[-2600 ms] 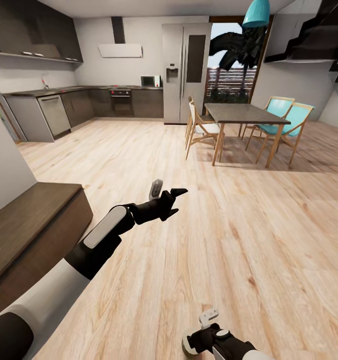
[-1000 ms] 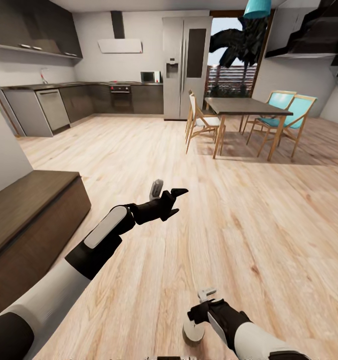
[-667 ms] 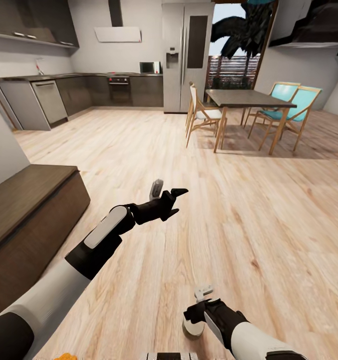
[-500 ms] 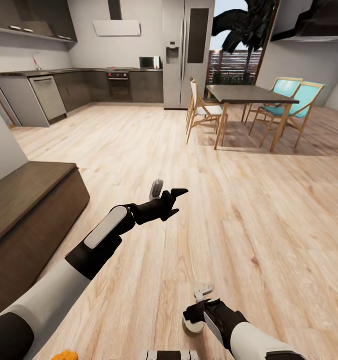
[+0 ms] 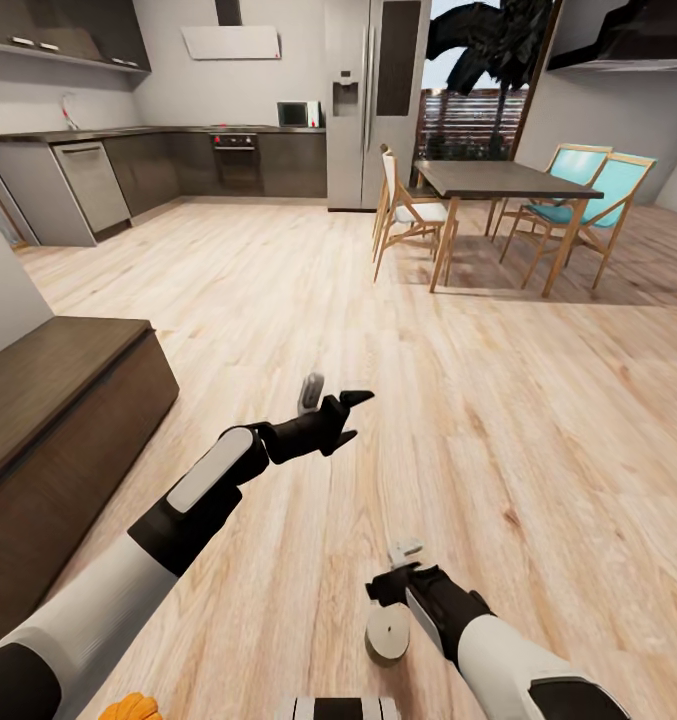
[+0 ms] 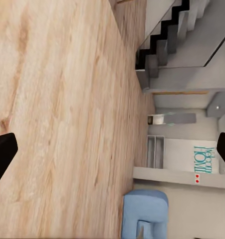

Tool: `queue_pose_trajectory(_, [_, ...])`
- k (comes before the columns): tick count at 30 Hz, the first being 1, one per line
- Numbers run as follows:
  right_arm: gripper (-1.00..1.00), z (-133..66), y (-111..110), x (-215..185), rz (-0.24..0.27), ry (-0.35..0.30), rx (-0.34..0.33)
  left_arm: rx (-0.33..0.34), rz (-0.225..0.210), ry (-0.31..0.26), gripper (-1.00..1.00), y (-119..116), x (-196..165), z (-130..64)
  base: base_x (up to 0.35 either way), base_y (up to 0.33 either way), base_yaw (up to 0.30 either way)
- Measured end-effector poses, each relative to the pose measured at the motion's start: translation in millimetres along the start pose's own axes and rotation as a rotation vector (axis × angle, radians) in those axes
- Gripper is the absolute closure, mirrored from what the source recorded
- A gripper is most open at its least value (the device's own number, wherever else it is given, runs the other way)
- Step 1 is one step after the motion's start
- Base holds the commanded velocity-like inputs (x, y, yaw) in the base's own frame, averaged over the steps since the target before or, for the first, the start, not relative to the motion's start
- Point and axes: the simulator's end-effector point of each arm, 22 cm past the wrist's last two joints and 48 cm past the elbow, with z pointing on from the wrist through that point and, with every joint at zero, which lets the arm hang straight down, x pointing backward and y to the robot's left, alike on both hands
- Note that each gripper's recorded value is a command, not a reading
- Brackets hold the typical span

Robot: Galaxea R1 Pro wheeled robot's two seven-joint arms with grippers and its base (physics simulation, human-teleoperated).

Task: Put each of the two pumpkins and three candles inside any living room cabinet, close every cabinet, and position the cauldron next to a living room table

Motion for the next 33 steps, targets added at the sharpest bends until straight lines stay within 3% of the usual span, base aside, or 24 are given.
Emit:
queue_pose_trajectory(5, [-1.0,-2.3,-3.2,-16.7,-0.001,-0.044,0.006,0.017,-0.006,0.0,-1.0,-1.1,0.8,-0.2,0.0,0.0,0.0])
queue_pose_trajectory(24, [-1.0,4.5,-0.8,-5.3,0.011,-0.015,0.0,0.01,-0.021,0.002,-1.0,10.1,0.6,3.4,0.0,0.0,0.0])
queue_pose_trajectory(27, [-1.0,9.2,0.9,4.9,0.015,0.015,-0.005,0.003,-0.031,0.006,-1.0,17.9,0.6,6.1,0.0,0.0,0.0])
queue_pose_trajectory(30, [-1.0,12.1,2.5,29.5,0.026,0.115,-0.011,-0.004,-0.04,0.009,-1.0,25.6,0.6,8.7,0.0,0.0,0.0])
queue_pose_trajectory(33, [-1.0,10.8,3.4,36.8,0.036,0.151,-0.014,-0.004,-0.04,0.009,-1.0,25.7,0.8,8.7,0.0,0.0,0.0])
